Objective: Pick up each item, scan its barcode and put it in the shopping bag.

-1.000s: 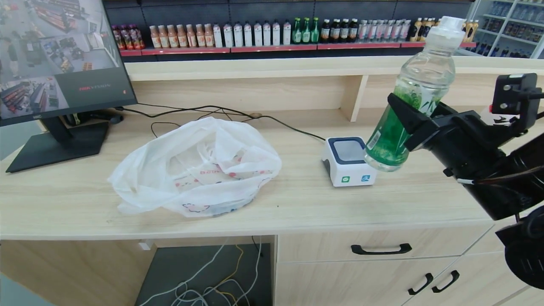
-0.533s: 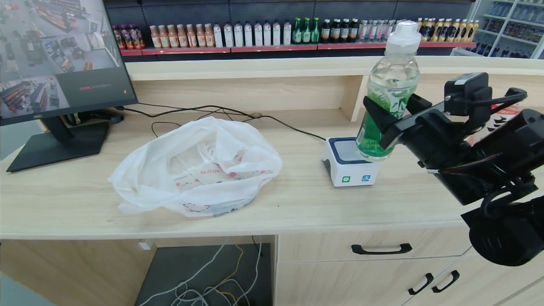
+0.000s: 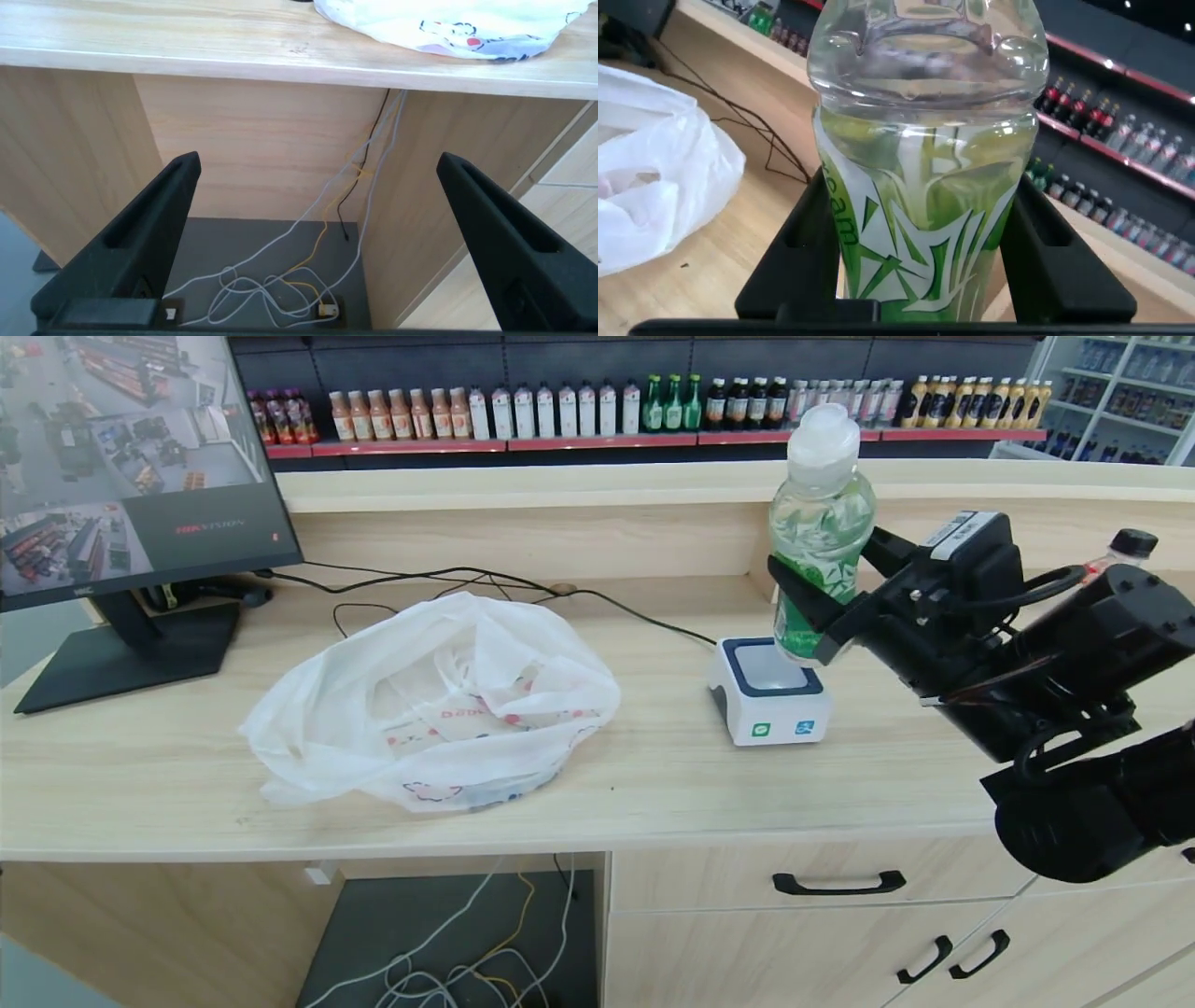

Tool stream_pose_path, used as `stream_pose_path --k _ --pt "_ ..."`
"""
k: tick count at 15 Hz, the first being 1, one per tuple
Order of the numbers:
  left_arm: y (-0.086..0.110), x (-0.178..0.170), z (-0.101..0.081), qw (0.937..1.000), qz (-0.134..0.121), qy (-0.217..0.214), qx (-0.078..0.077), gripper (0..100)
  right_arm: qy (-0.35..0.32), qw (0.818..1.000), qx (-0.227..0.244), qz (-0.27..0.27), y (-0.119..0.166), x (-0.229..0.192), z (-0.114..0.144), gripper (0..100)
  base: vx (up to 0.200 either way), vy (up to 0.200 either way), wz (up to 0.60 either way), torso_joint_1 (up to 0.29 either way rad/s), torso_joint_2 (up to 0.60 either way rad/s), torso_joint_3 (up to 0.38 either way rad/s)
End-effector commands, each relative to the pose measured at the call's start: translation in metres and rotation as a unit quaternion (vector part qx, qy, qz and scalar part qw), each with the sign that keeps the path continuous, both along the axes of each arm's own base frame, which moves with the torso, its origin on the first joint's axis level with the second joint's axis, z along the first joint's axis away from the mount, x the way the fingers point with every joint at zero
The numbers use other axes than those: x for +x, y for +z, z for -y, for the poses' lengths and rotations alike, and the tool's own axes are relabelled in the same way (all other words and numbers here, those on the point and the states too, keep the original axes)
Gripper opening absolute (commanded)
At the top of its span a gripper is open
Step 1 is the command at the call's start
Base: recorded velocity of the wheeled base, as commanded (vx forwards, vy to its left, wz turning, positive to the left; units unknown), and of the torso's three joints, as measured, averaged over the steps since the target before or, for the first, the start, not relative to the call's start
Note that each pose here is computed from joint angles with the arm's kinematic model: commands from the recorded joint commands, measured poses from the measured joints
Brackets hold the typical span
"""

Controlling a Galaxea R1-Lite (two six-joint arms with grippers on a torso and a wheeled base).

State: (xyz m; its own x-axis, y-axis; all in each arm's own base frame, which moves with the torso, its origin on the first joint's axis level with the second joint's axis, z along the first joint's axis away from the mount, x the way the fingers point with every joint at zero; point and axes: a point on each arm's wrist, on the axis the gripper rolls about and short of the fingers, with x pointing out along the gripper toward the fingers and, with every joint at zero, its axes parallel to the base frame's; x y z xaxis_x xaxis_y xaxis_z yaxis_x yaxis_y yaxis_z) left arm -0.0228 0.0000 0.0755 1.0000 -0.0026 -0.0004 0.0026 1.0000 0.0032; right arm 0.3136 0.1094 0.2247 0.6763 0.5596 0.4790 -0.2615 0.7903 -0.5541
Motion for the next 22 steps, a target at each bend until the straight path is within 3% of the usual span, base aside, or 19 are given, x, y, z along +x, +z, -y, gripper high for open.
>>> stream_pose_path --k 1,5,12,22 --pt "0.0 0.0 0.0 1.0 0.0 0.001 0.0 100 0.011 0.999 -0.031 0.008 -0.006 0.008 0.005 0 0.0 0.0 0.0 0.0 0.0 0.0" --pt "0.0 0.0 0.0 1.0 0.0 0.001 0.0 100 0.042 0.99 -0.124 0.054 -0.012 0.018 0.033 0 0.0 0.0 0.0 0.0 0.0 0.0" --pt "0.0 0.0 0.0 1.0 0.0 0.001 0.0 100 0.109 0.968 -0.196 0.11 -0.021 0.034 0.028 0 0.0 0.0 0.0 0.0 0.0 0.0" --pt "0.0 0.0 0.0 1.0 0.0 0.0 0.0 100 0.124 0.962 -0.214 0.113 -0.028 0.039 0.034 0 0.0 0.0 0.0 0.0 0.0 0.0"
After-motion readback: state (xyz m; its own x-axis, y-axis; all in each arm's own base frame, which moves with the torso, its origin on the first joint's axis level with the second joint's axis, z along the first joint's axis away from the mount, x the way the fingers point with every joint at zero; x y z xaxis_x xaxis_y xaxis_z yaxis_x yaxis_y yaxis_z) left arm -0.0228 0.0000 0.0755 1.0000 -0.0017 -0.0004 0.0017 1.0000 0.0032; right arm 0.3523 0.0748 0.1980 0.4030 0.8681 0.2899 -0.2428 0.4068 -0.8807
